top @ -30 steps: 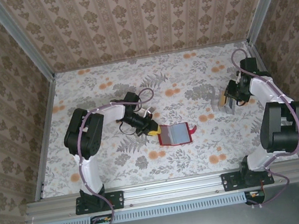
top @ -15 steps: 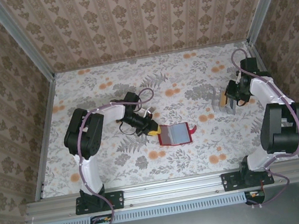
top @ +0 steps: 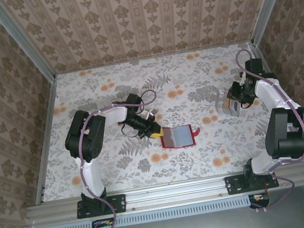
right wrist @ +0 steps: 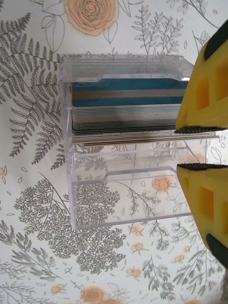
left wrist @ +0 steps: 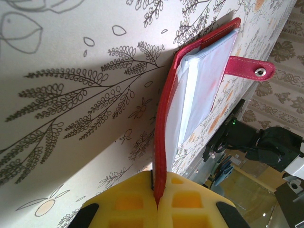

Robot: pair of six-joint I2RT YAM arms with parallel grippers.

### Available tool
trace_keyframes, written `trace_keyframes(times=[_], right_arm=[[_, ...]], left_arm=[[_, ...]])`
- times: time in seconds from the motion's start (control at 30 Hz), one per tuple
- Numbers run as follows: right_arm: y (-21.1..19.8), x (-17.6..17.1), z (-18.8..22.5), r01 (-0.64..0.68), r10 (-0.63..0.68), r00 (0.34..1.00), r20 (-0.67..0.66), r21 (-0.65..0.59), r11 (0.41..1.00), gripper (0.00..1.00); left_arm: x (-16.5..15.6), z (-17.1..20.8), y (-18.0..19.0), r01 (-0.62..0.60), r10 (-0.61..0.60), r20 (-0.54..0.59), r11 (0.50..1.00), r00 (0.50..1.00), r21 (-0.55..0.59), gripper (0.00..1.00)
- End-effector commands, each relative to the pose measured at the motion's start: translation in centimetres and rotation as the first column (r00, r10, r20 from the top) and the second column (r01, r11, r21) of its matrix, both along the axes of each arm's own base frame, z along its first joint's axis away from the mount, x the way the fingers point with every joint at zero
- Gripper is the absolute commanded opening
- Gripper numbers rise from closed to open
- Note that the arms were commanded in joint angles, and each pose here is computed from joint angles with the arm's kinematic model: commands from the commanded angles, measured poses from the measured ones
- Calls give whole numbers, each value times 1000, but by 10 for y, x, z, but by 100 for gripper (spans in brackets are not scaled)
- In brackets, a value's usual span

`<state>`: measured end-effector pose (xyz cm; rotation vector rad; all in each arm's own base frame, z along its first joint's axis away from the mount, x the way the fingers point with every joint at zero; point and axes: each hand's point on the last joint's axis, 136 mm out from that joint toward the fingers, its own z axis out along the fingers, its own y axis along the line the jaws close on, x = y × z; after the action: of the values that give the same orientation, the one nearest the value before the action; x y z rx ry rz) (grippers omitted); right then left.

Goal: Put the credit cards into the card holder

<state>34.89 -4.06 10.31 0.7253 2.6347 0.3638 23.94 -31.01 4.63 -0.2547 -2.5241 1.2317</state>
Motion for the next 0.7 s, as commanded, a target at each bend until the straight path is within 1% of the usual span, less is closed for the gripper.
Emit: trace_keyframes(times=[0.0,0.03,0.17,0.3,0.37,0.47,0.57,0.67], right_arm=[[0,4,7,16,-16,1000,9,26,1000,32],[0,5,8,21,-22,1000,14,27,999,34],[-5,5,11,43,-43,999,29,6,999,45],[-6,9,3,48,-48,999,19,8,999,49],[-2,14,-3,42,-42,999,14,40,998,51],[5,19,-12,35,-36,999,3,85,996,50],[7,22,-20,35,-34,999,-12,93,995,48],[12,27,-22,20,-19,1000,-15,115,993,42]], left_arm=[[-3,-2,-1,4,-4,-22,1000,1000,-7,0],[-3,-3,-1,4,-4,-23,1000,1000,-7,0],[-4,-4,-1,3,-3,-26,1000,1000,-5,0],[-3,-4,-1,6,-7,-30,1000,1000,-6,0],[-3,-4,-1,5,-6,-25,1000,1000,-6,0],[-2,-5,-1,2,-3,-29,1000,1000,-9,0],[-3,-3,0,7,-7,-27,1000,1000,-6,0],[-1,-3,0,-1,1,-23,1000,1000,-9,0]])
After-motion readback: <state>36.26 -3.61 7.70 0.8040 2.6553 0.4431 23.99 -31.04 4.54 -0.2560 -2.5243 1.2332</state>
